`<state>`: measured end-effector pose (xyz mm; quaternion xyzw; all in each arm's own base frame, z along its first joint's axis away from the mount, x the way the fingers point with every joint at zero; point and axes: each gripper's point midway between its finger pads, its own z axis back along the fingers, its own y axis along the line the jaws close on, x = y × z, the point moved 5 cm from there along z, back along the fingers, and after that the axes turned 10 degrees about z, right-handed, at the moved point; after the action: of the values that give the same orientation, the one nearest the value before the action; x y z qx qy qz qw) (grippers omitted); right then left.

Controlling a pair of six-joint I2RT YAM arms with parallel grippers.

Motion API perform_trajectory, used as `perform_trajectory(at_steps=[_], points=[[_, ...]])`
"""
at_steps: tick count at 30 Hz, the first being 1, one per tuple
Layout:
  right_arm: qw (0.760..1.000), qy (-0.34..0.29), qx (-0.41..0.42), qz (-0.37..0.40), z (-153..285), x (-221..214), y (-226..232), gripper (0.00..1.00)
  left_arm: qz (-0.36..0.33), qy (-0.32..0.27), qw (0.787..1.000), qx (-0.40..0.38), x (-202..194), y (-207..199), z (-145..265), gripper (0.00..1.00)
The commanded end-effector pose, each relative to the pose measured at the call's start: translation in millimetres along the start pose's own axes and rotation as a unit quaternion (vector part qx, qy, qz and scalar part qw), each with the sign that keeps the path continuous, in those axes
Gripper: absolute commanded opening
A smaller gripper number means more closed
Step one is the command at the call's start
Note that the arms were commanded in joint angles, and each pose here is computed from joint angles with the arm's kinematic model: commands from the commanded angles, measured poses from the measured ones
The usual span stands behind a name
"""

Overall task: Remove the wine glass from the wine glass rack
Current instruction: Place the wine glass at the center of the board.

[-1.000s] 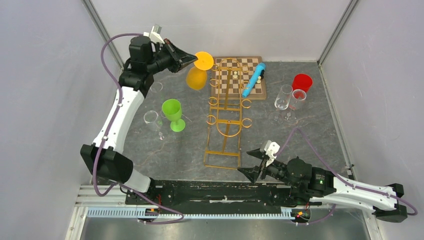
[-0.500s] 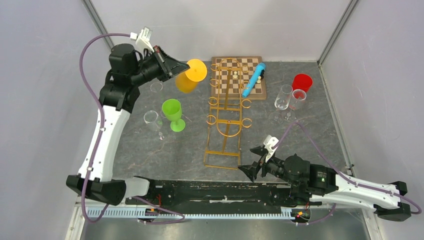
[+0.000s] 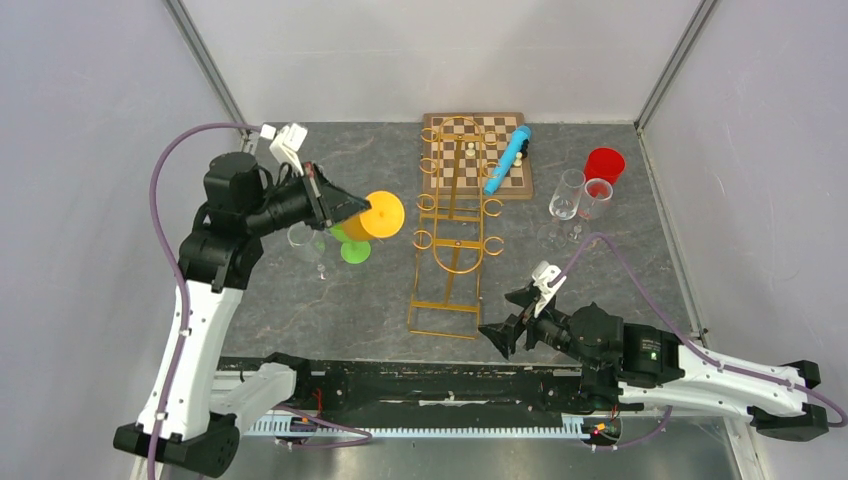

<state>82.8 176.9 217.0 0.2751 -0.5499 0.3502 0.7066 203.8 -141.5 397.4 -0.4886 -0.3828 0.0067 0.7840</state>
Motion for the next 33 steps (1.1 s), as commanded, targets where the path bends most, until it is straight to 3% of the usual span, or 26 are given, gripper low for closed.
perform_trajectory(at_steps=[1, 8, 18, 25, 33], points=[[0.999, -0.018, -0.018, -0.028, 2, 17, -3, 0.88, -0.046, 0.037, 0.998, -0.021, -29, 2, 19, 0.02], [0.997, -0.02, -0.041, -0.059, -1, 18, -5, 0.88, -0.062, 0.083, 0.991, -0.081, -65, -6, 38, 0.02], [0.992, -0.023, -0.069, -0.102, -3, 20, -8, 0.88, -0.036, 0.129, 0.986, -0.097, -113, 9, 47, 0.02], [0.991, -0.016, -0.067, -0.116, -11, 21, -2, 0.88, -0.047, 0.161, 0.983, -0.079, -139, 13, 39, 0.02], [0.988, -0.005, -0.072, -0.137, -17, 20, 1, 0.88, -0.105, 0.191, 0.975, -0.037, -172, 11, 19, 0.02]])
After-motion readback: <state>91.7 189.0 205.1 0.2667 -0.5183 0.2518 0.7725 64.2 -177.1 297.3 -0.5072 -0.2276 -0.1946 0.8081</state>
